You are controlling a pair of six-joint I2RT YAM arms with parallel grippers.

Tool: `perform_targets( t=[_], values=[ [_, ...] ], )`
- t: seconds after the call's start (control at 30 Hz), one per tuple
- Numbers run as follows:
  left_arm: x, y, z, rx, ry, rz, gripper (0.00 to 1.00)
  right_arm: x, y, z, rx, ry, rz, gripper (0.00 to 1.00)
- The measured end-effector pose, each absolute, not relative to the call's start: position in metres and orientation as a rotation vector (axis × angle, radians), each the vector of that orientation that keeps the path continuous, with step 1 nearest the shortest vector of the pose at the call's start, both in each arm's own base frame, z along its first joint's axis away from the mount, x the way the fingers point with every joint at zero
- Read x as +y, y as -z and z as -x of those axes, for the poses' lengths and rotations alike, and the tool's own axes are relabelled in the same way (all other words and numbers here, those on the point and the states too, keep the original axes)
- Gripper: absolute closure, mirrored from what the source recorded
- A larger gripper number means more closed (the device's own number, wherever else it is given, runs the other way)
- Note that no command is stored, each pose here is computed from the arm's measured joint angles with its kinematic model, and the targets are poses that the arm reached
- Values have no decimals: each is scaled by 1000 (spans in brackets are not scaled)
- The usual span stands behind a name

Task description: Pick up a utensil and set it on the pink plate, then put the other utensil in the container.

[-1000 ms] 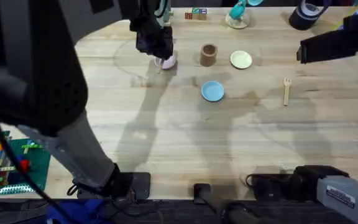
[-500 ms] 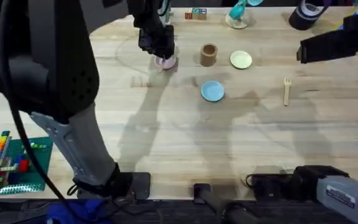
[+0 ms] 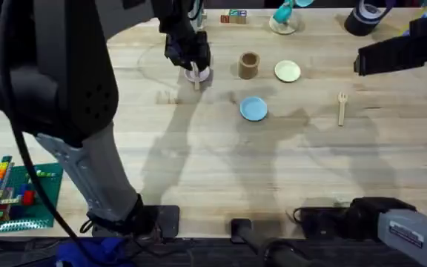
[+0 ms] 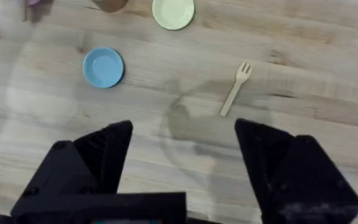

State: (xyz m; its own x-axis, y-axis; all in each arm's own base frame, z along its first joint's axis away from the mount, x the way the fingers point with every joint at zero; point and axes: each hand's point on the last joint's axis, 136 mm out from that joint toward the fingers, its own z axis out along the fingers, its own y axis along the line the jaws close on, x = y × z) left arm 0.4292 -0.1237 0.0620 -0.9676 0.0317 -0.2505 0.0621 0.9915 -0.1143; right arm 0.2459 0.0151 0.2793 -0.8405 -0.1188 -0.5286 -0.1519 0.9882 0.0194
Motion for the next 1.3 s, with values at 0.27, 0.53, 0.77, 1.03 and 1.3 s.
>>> perform_targets(
  t=[0.27,0.53,0.77,1.03,1.3],
  values=[
    [-123,-61,-424,2905,172,-70,395,15,-279,-246,2579,-81,190,3],
    [-129,-61,-411,2944,163,-98,196,15,-279,-246,2579,-81,190,3],
    [-124,-105,-390,2924,162,-162,6,15,-279,-246,2579,-81,190,3],
    [-118,-127,-366,2949,150,-208,6,15,-279,-246,2579,-81,190,3],
    [-117,-155,-344,2930,150,-282,6,15,-279,-246,2579,-81,190,4]
  ],
)
